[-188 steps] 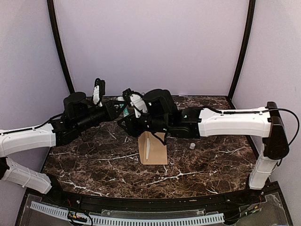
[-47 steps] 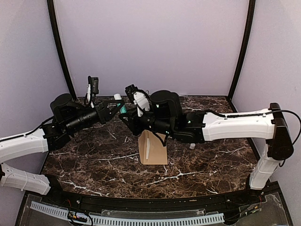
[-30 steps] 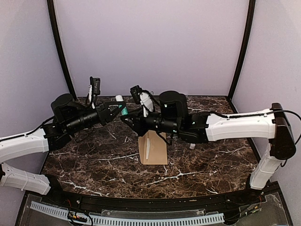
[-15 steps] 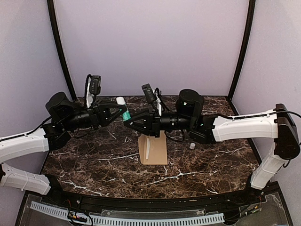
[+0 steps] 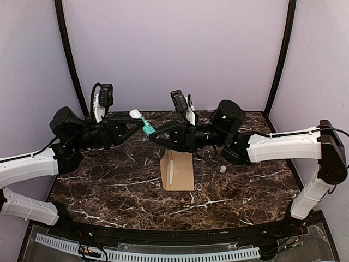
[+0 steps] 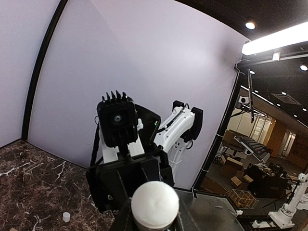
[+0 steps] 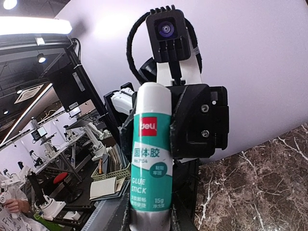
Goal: Place the letter into the envelope and seal it
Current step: Unscrew the solid glue.
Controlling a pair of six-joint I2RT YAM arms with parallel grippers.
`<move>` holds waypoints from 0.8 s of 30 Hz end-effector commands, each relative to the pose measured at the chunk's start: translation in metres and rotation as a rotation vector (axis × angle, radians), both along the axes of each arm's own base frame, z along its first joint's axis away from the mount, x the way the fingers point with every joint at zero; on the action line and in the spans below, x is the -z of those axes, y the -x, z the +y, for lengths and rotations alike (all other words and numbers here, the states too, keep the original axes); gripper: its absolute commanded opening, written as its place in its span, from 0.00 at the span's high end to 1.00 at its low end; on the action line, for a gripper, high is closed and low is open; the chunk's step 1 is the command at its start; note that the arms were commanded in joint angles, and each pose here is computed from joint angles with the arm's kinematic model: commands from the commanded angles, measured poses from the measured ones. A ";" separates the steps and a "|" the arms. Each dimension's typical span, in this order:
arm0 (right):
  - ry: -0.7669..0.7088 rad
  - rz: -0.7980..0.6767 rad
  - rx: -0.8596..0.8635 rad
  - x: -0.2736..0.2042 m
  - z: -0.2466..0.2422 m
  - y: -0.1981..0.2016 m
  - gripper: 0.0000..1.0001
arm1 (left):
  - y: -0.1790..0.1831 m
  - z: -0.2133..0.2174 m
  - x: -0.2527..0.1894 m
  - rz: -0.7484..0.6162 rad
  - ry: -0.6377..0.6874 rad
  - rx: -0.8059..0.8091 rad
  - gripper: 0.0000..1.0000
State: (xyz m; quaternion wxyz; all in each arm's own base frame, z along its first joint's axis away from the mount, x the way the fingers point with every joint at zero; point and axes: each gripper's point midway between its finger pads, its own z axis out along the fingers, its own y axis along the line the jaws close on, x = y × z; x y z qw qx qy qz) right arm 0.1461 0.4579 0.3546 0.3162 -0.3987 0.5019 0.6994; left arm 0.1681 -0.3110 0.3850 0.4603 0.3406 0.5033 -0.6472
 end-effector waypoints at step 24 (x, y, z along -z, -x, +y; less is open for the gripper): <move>0.412 -0.342 0.635 0.048 0.019 -0.069 0.32 | -0.088 0.021 0.029 0.255 -0.117 -0.462 1.00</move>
